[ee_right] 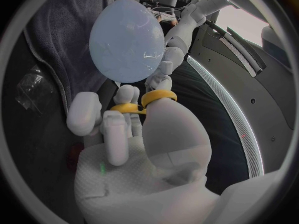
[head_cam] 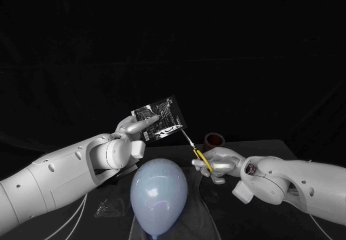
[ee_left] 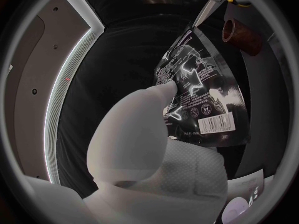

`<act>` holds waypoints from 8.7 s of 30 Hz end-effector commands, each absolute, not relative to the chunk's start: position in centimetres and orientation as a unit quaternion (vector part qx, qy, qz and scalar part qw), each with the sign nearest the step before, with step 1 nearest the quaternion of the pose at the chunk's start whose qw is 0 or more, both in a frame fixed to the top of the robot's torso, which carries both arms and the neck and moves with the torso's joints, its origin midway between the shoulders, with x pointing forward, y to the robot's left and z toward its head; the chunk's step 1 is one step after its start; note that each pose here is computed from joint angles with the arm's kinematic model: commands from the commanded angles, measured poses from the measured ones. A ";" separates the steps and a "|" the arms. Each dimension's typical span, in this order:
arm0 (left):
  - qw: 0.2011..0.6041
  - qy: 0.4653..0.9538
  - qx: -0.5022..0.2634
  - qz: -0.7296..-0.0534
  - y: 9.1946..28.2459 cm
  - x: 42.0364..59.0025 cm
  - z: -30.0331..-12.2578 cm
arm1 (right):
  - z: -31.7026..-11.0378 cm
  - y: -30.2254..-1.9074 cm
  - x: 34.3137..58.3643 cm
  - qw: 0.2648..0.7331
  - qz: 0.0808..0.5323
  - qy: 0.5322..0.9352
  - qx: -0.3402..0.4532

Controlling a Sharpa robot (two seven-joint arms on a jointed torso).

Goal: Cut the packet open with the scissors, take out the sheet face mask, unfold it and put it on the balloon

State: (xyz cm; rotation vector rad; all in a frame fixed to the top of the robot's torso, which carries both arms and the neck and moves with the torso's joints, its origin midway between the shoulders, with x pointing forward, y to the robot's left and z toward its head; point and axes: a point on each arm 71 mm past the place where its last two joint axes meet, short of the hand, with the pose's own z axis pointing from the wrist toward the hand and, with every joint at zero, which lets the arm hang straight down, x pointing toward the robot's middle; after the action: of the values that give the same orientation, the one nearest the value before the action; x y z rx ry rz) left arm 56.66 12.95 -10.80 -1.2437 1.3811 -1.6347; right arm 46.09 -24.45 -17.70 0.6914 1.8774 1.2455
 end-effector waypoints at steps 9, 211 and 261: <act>0.325 0.526 -0.469 -0.631 12.8 56.7 -10.6 | -17.6 -24.4 46.3 0.390 0.488 0.734 0.266; 0.321 0.558 -0.428 -0.635 12.8 55.8 -8.5 | -15.6 -21.9 46.7 0.425 0.510 0.704 0.252; 0.342 0.550 -0.452 -0.613 13.8 55.4 -9.7 | -15.0 -22.1 47.1 0.440 0.518 0.682 0.270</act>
State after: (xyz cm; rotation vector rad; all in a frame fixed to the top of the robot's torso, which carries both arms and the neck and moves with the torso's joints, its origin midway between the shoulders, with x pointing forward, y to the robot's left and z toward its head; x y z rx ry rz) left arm 55.40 13.85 -9.75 -1.1915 1.4410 -1.5745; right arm 47.06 -22.06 -15.20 0.6711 1.7049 1.2801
